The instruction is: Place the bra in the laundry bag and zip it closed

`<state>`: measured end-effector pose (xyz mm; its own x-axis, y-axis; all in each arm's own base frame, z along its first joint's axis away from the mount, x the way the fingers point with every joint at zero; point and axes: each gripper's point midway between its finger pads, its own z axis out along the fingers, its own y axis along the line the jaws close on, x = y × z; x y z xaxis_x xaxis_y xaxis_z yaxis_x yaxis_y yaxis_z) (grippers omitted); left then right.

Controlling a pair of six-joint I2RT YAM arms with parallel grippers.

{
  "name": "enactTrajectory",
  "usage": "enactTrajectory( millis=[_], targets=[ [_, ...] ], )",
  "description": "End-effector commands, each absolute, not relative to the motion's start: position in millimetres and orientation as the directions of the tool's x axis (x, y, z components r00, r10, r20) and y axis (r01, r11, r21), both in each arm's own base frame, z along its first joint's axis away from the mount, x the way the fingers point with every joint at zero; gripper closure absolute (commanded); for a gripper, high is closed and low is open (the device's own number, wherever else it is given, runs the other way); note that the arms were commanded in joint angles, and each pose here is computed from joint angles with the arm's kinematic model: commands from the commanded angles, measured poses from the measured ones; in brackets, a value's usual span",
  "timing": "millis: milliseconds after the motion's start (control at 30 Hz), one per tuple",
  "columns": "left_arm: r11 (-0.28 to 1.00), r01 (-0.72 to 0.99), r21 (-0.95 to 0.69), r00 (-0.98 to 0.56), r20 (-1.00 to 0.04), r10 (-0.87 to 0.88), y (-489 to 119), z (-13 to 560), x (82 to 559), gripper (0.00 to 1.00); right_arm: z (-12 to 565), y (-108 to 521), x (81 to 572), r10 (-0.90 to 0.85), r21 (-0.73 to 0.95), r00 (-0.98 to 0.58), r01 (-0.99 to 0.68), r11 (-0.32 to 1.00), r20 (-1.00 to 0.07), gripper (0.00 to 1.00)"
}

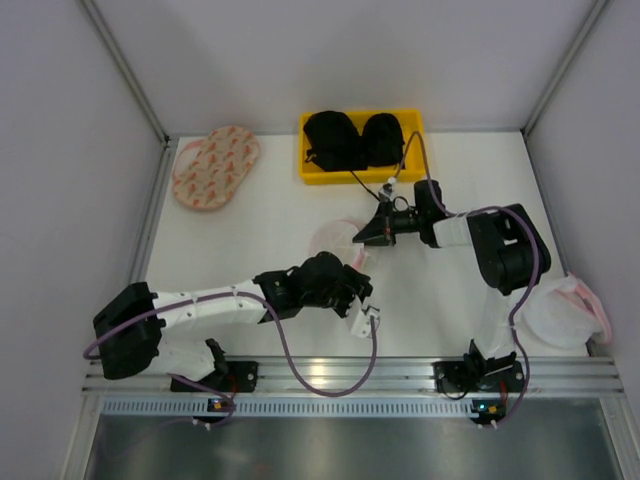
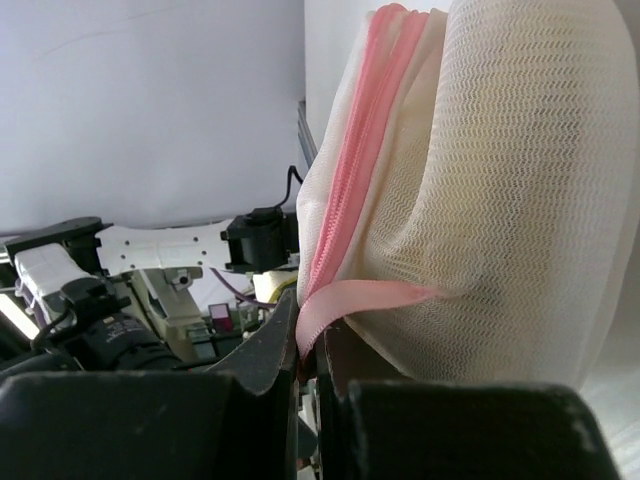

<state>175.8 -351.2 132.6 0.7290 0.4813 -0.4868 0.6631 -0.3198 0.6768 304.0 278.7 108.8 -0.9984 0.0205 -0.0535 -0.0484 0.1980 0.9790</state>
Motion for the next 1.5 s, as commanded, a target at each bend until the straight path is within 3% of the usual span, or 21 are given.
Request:
enactTrajectory(
  millis=[0, 567, 967, 1167, 1467],
  targets=[
    [-0.244, 0.513, 0.823, 0.821, -0.387, 0.421, -371.3, 158.9, 196.4, 0.46, 144.4, 288.9, 300.4, 0.012, 0.98, -0.988, -0.151, 0.132, -0.154, 1.0],
    [-0.285, 0.438, 0.853, 0.842, -0.277, 0.463, -343.5, 121.3, 203.5, 0.48, 143.0, 288.3, 278.5, -0.026, 0.986, -0.994, -0.113, 0.122, -0.11, 1.0],
    [-0.284, 0.384, 0.878, 0.852, -0.22, 0.474, -341.8, 126.9, 214.9, 0.49, 147.3, 287.5, 265.6, -0.044, 0.988, -0.994, -0.107, 0.111, -0.102, 1.0],
    [-0.29, 0.361, 0.887, 0.857, -0.192, 0.479, -343.9, 133.5, 219.3, 0.56, 146.2, 285.5, 261.8, -0.049, 0.988, -0.994, -0.1, 0.121, -0.094, 1.0],
    [-0.313, 0.338, 0.887, 0.856, -0.152, 0.494, -340.1, 139.7, 222.7, 0.58, 143.8, 284.3, 262.7, -0.032, 0.98, -0.991, -0.132, 0.15, -0.129, 1.0]
  ],
)
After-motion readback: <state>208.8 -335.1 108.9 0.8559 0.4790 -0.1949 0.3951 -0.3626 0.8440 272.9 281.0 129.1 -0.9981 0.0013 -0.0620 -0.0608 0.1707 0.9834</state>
